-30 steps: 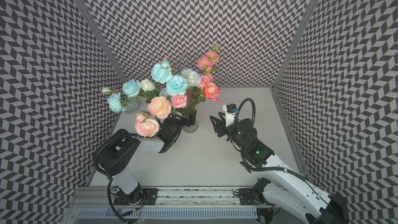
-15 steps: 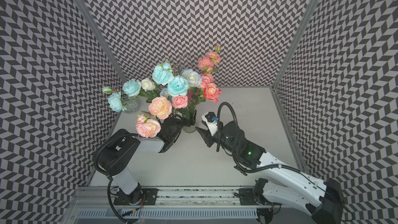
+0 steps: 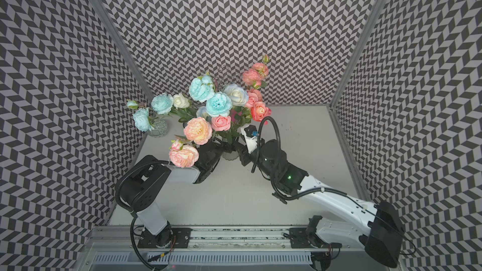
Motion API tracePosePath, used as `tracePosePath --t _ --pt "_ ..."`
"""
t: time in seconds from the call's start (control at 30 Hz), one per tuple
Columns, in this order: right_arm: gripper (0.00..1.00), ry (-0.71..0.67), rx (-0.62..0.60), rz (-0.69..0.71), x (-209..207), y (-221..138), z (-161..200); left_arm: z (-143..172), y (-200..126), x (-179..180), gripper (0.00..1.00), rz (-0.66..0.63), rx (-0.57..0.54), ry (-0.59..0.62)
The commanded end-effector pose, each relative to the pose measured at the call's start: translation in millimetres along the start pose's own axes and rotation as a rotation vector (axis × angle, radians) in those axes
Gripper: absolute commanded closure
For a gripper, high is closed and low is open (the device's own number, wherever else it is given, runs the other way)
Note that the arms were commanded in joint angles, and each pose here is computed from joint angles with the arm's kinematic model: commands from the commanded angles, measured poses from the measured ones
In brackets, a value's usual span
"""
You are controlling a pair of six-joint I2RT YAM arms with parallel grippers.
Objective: Pick out pink flowers from the vase
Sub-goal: Pick up the flower from the vase.
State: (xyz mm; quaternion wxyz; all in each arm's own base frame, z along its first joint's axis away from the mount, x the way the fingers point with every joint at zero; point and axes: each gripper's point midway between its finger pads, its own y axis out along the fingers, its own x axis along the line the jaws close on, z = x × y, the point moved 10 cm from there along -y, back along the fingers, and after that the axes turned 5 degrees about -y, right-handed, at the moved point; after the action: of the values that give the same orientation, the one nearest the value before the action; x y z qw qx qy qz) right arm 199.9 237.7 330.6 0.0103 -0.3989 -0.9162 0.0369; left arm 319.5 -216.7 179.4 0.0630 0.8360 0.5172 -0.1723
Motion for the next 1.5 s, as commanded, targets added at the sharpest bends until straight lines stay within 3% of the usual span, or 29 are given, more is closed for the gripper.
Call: tracePosePath --t 0.0,0.83,1.0,1.2,1.47 --pt "0.63 -0.008 -0.074 -0.018 3.1 6.7 -18.0 17.2 -1.6 0.7 0.10 -0.005 0.091 -0.037" --pt "0.76 -0.034 -0.072 -0.043 11.7 50.5 -20.4 16.6 -1.6 -2.3 0.09 0.012 0.102 -0.035" --pt "0.84 -0.035 -0.070 -0.031 7.7 56.0 -21.6 18.4 -1.5 -3.0 0.08 0.014 0.107 -0.036" --pt "0.95 -0.032 -0.077 -0.037 5.0 50.4 -24.3 18.0 -0.3 -3.5 0.08 0.016 0.109 -0.050" --pt "1.00 0.001 -0.106 -0.042 0.0 23.1 -35.9 20.8 3.6 -2.2 0.08 0.003 0.123 -0.063"
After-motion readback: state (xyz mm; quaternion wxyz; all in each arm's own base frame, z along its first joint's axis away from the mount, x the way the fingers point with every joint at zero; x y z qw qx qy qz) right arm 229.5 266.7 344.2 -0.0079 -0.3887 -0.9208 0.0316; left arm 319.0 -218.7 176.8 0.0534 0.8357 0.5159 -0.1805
